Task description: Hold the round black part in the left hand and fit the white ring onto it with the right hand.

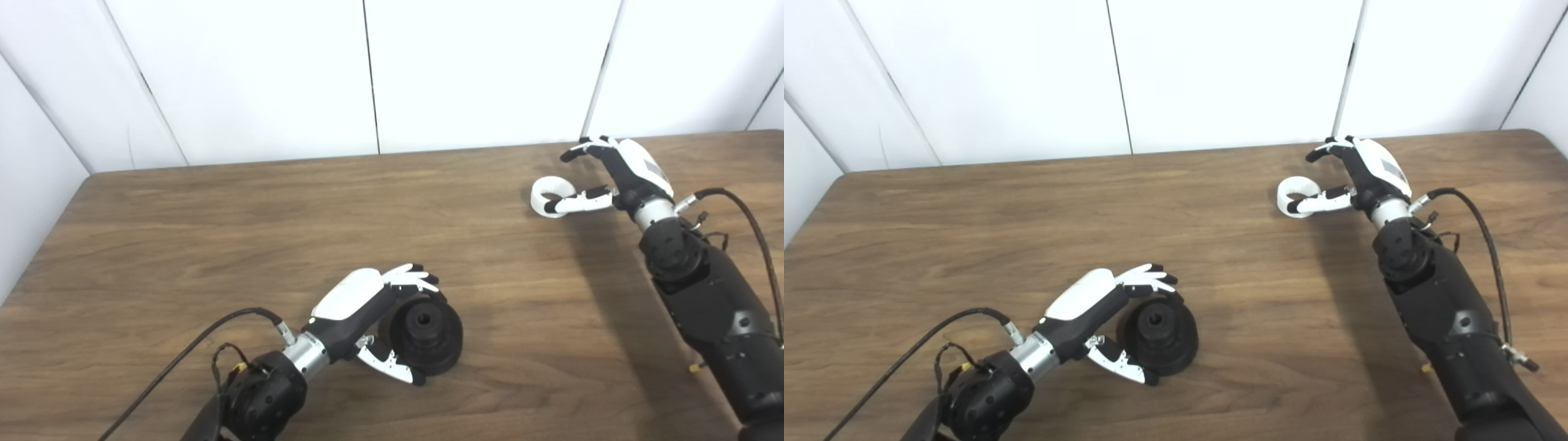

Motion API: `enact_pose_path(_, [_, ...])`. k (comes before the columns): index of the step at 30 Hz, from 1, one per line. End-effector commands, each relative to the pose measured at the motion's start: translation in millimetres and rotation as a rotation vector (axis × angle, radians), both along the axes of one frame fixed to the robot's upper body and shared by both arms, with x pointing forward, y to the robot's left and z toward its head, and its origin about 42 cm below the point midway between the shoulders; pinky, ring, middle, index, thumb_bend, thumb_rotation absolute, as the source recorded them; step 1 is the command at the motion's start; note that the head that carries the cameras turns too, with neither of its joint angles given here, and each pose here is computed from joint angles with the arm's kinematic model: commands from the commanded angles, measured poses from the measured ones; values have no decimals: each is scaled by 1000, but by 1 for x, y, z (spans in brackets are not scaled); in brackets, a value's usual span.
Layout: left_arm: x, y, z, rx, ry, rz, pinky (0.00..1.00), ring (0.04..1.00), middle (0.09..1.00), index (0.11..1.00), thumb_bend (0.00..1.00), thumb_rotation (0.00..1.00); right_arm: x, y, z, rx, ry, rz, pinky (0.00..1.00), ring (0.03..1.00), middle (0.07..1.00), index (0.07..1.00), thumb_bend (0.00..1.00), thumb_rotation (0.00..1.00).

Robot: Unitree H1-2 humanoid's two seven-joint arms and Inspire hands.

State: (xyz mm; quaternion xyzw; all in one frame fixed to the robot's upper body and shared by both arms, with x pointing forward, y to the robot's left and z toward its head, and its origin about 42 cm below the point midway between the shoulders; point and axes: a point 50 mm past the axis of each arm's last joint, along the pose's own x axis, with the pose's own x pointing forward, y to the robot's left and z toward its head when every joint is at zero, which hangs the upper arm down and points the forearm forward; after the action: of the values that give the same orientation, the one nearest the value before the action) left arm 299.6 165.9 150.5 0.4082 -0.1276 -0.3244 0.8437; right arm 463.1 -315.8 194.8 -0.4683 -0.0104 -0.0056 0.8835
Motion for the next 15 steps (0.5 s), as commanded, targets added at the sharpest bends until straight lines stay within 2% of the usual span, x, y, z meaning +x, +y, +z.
enact_pose_path(1, [-1,11,-16,78,44,15,880,957,876,493,524,73,15,3,34,-18,-98,40,995,994,914,729,973,310])
enact_pose_path(15, [-2,11,-16,74,48,20,869,957,880,493,523,75,24,8,25,-30,-49,43,991,984,911,731,972,325])
